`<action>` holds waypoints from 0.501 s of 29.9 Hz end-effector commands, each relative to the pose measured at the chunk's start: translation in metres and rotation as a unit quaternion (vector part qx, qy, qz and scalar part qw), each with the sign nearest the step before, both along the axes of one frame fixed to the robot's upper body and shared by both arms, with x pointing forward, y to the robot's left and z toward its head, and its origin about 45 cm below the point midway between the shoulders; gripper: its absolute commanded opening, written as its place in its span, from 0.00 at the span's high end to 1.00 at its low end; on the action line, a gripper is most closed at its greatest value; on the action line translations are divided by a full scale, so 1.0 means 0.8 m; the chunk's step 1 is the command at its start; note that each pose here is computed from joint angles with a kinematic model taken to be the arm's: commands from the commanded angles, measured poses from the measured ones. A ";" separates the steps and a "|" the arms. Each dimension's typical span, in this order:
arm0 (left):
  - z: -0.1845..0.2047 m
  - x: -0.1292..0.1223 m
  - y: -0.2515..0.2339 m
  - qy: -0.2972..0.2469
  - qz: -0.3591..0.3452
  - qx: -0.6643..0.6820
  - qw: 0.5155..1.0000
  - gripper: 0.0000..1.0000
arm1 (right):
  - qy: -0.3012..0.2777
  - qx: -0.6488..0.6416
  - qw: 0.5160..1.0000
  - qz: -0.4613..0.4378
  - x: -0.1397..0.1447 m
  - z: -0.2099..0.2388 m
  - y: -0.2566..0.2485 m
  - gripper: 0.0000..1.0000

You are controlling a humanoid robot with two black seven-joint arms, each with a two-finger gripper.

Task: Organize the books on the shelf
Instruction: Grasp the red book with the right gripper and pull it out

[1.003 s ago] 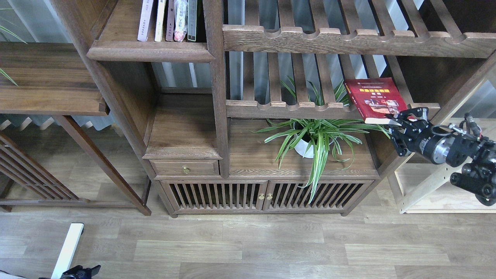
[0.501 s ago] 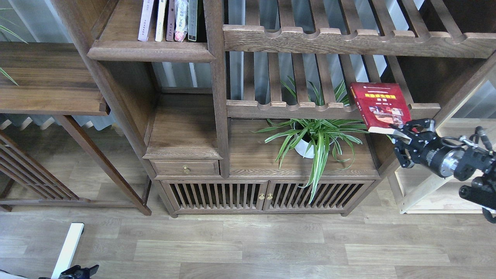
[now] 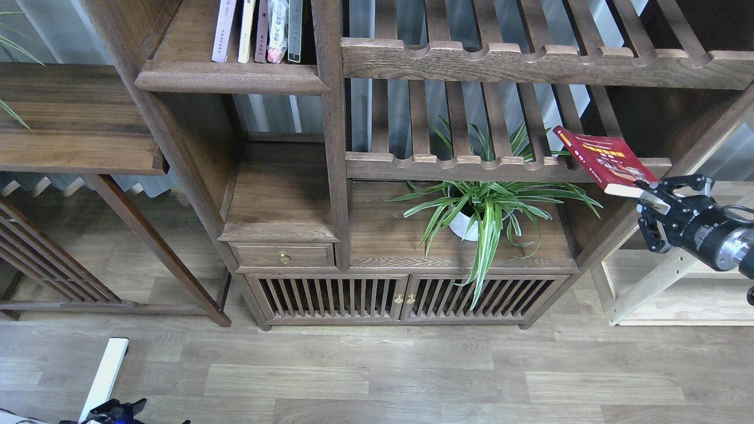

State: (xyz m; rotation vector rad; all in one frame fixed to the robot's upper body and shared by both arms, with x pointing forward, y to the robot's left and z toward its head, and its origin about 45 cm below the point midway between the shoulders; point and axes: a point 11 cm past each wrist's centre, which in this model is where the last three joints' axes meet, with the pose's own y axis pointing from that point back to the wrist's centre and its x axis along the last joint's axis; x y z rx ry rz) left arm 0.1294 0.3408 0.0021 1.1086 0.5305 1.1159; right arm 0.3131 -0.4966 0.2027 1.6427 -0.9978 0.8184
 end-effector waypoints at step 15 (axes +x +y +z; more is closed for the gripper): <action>-0.002 0.001 -0.002 -0.005 0.000 -0.002 1.000 0.11 | 0.005 -0.009 1.000 -0.023 -0.058 0.046 -0.036 0.99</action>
